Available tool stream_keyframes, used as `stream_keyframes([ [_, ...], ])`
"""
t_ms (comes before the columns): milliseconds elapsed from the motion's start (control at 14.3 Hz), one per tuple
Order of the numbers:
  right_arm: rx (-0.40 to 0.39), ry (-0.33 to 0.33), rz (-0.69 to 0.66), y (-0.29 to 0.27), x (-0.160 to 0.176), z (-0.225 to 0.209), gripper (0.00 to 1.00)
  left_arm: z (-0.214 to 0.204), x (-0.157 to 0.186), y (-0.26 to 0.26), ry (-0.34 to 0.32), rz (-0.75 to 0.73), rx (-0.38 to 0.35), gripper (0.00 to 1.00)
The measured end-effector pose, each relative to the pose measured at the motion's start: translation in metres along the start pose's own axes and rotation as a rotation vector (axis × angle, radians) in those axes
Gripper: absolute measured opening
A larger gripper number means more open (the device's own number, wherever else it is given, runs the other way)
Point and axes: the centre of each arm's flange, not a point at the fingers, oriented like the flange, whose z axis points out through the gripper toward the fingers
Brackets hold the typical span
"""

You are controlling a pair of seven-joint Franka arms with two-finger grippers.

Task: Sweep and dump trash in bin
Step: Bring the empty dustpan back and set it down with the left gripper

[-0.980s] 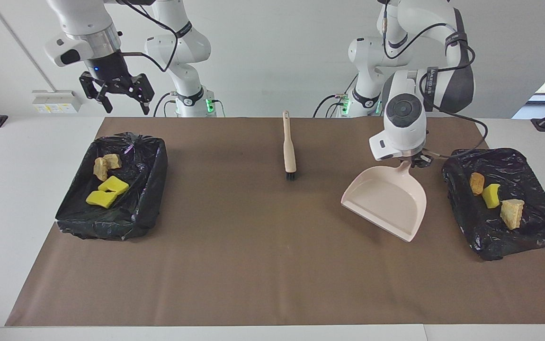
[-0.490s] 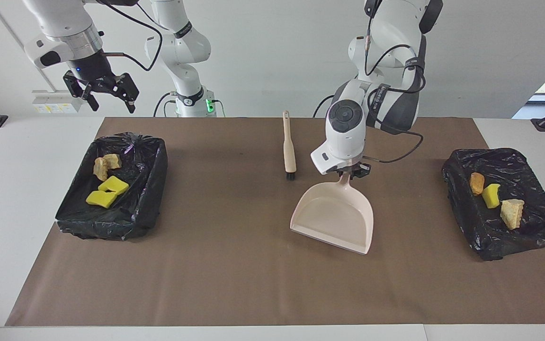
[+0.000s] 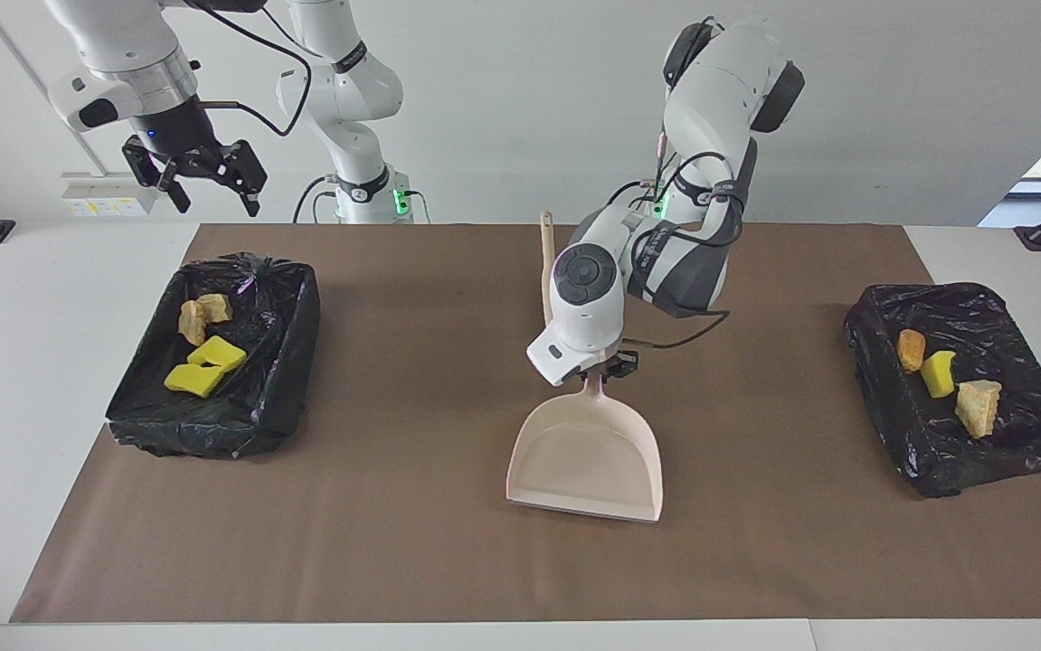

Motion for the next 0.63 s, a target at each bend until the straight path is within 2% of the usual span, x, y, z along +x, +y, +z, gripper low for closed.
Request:
stream_keyframes([
  [280, 0.000, -0.001, 0.002, 0.001, 0.000, 0.001, 1.00, -0.005, 0.005, 0.006, 0.025, -0.049, -0.052, 0.31],
  [630, 0.000, -0.001, 0.002, 0.001, 0.000, 0.001, 1.00, 0.013, 0.010, 0.017, 0.047, -0.047, -0.100, 0.31],
])
